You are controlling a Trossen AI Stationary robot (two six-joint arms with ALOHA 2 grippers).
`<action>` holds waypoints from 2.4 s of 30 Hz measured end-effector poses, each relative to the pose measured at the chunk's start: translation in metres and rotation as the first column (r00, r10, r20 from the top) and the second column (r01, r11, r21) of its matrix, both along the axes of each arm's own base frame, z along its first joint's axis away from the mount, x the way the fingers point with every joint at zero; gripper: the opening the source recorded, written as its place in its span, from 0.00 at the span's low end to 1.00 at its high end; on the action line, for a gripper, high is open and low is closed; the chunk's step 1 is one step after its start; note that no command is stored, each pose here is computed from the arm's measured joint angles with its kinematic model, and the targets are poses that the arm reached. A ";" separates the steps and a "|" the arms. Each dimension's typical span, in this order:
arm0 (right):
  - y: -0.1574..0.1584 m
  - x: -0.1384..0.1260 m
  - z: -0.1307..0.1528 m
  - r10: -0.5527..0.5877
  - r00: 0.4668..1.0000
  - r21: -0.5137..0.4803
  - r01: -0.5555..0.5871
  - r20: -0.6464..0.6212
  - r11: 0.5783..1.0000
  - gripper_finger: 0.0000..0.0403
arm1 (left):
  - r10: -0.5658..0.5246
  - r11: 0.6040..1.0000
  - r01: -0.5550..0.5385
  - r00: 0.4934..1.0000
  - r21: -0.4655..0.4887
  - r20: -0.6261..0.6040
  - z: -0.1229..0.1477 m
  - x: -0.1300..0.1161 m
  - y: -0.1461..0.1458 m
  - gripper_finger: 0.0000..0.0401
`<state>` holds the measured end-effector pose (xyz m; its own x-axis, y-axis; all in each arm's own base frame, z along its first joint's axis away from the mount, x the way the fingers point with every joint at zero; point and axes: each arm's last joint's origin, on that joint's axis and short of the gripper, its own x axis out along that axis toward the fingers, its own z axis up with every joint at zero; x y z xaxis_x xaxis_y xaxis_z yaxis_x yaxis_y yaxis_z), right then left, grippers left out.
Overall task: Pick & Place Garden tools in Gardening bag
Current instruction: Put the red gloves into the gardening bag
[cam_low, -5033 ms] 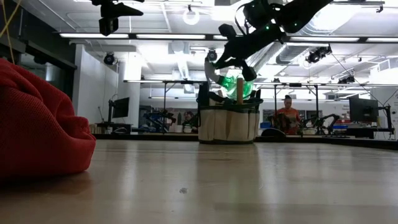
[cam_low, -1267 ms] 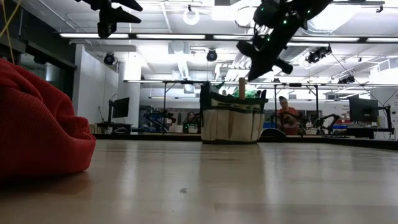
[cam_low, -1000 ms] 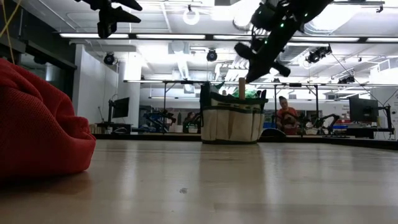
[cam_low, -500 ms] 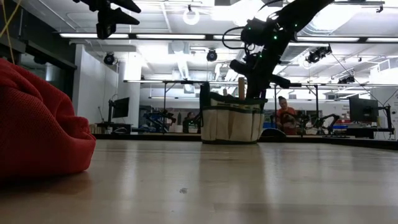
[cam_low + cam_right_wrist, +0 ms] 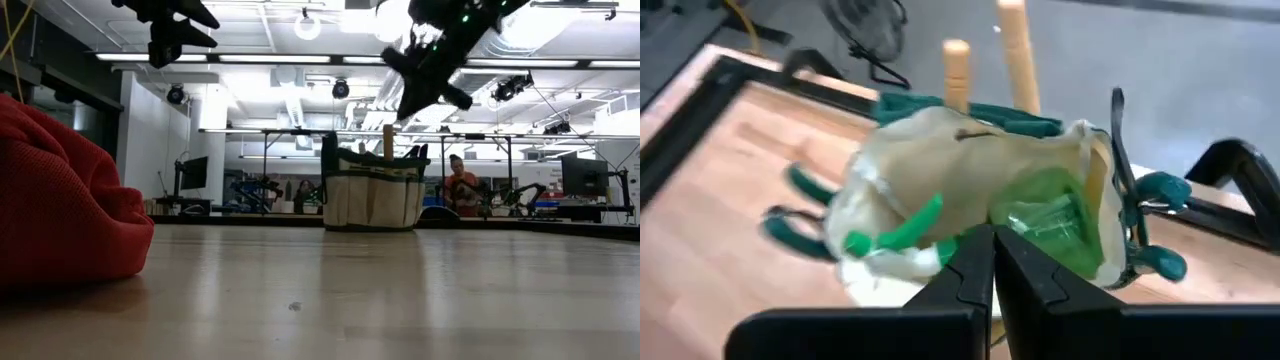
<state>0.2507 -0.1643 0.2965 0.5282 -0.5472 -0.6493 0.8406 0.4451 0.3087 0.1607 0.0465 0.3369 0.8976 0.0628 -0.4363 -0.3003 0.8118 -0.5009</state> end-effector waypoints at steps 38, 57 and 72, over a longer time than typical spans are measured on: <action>0.140 -0.017 0.021 0.743 0.645 0.108 -0.738 -0.178 0.666 0.01 | -0.641 0.767 0.575 0.667 -0.284 -0.380 -0.087 0.077 -0.138 0.32; 0.172 -0.017 0.020 0.830 0.519 0.115 -0.829 -0.205 0.547 0.01 | -0.682 0.714 0.630 0.530 -0.305 -0.504 -0.129 0.077 -0.195 0.75; 0.188 -0.018 0.020 0.856 0.481 0.129 -0.852 -0.192 0.508 0.01 | -0.584 0.708 0.702 0.516 -0.081 -0.627 -0.169 0.084 -0.218 0.70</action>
